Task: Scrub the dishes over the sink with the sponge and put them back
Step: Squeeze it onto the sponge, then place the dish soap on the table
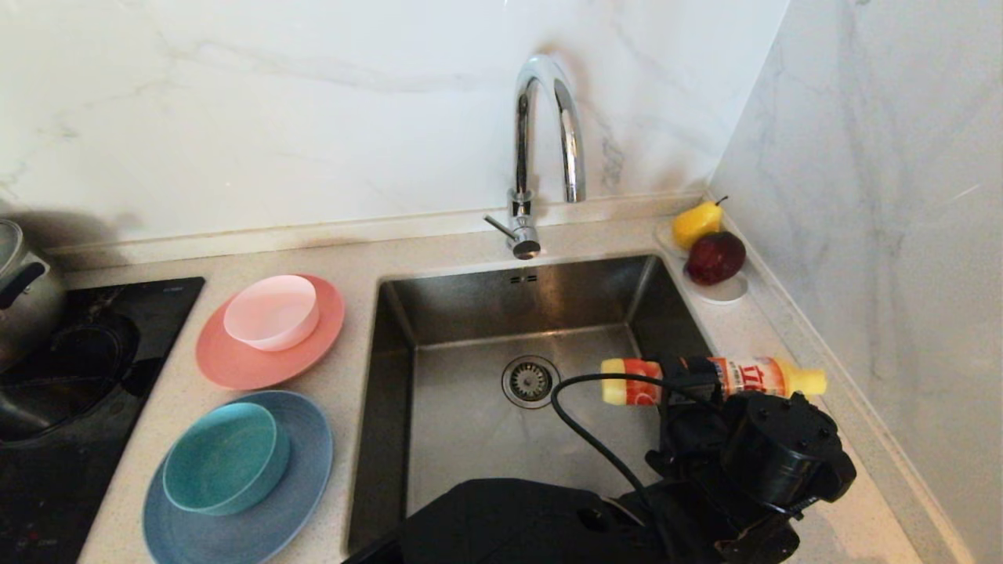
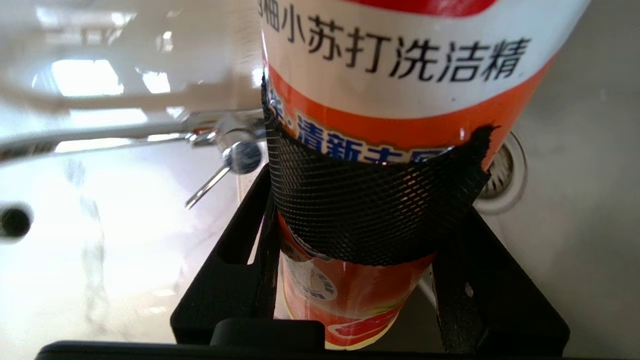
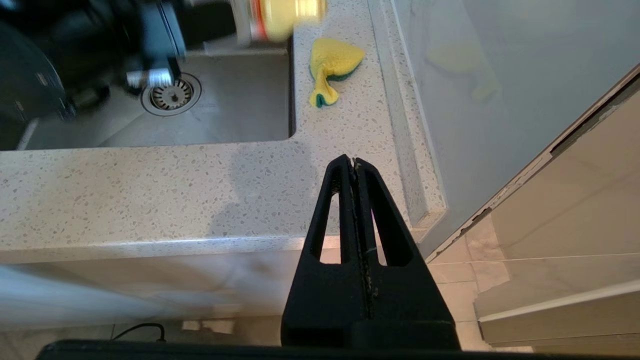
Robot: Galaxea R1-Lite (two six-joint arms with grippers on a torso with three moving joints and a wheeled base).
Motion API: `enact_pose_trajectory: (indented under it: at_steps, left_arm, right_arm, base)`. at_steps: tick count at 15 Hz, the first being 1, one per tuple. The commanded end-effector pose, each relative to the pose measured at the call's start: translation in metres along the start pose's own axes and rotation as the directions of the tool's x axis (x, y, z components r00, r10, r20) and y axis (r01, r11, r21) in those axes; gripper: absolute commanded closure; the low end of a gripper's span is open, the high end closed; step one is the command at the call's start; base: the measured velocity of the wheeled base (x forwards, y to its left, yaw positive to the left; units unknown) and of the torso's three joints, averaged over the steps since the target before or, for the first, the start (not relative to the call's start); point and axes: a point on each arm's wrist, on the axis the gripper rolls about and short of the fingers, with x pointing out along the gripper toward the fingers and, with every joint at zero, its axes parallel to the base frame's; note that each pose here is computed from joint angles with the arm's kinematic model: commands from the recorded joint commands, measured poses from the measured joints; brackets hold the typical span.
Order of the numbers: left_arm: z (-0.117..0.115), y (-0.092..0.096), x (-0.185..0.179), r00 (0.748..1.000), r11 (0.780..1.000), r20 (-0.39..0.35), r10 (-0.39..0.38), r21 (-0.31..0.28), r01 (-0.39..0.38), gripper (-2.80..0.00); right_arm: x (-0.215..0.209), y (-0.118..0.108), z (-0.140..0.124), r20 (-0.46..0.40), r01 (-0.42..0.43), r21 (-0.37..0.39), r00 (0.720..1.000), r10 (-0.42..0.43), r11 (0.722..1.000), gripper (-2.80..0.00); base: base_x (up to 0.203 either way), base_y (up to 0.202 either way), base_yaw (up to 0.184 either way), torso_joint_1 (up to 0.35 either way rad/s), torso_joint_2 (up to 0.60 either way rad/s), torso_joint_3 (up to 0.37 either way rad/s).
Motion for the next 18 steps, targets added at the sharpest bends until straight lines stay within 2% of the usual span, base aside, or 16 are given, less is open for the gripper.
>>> enact_pose_trajectory:
  at_steps: [1,3,4,6,8,11,14,18]
  left_arm:
    - [0.001,0.021,-0.002,1.000,0.997,0.002,0.024,-0.070,-0.024,0.00]
    - [0.001,0.045,-0.005,0.999,0.980,0.025,0.040,-0.197,-0.035,0.00]
    - [0.002,0.058,-0.006,0.997,0.964,0.059,0.047,-0.265,-0.029,0.00]
    - [0.000,0.087,-0.011,0.992,0.923,0.104,0.067,-0.384,-0.022,0.00]
    - [-0.002,0.118,-0.017,0.980,0.869,0.180,0.089,-0.495,0.012,0.00]
    - [-0.006,0.155,-0.026,0.958,0.801,0.258,0.128,-0.597,0.054,0.00]
    - [-0.012,0.181,-0.032,0.939,0.713,0.304,0.159,-0.694,0.104,0.00]
    - [-0.019,0.210,-0.040,0.916,0.637,0.351,0.196,-0.755,0.153,0.00]
  right_arm:
    - [0.000,0.000,0.000,0.001,0.000,0.000,1.000,0.000,1.000,0.00]
    - [0.000,0.000,0.000,0.001,0.000,0.000,1.000,0.000,1.000,0.00]
    - [0.000,0.000,0.000,0.001,0.000,0.000,1.000,0.000,1.000,0.00]
    - [0.000,0.000,0.000,0.000,0.000,0.000,1.000,0.000,1.000,0.00]
    - [0.000,0.000,0.000,0.001,0.000,0.000,1.000,0.000,1.000,0.00]
    - [0.000,0.000,0.000,0.001,0.000,0.000,1.000,0.000,1.000,0.00]
    - [0.000,0.000,0.000,0.001,-0.001,0.000,1.000,0.001,1.000,0.00]
    - [0.000,0.000,0.000,0.000,-0.001,0.000,1.000,0.001,1.000,0.00]
  base:
    - [0.000,0.000,0.000,0.000,0.00,0.000]
    - [0.000,0.000,0.000,0.000,0.00,0.000]
    - [0.000,0.000,0.000,0.000,0.00,0.000]
    - [0.000,0.000,0.000,0.000,0.00,0.000]
    - [0.000,0.000,0.000,0.000,0.00,0.000]
    - [0.000,0.000,0.000,0.000,0.00,0.000]
    - [0.000,0.000,0.000,0.000,0.00,0.000]
    - [0.000,0.000,0.000,0.000,0.00,0.000]
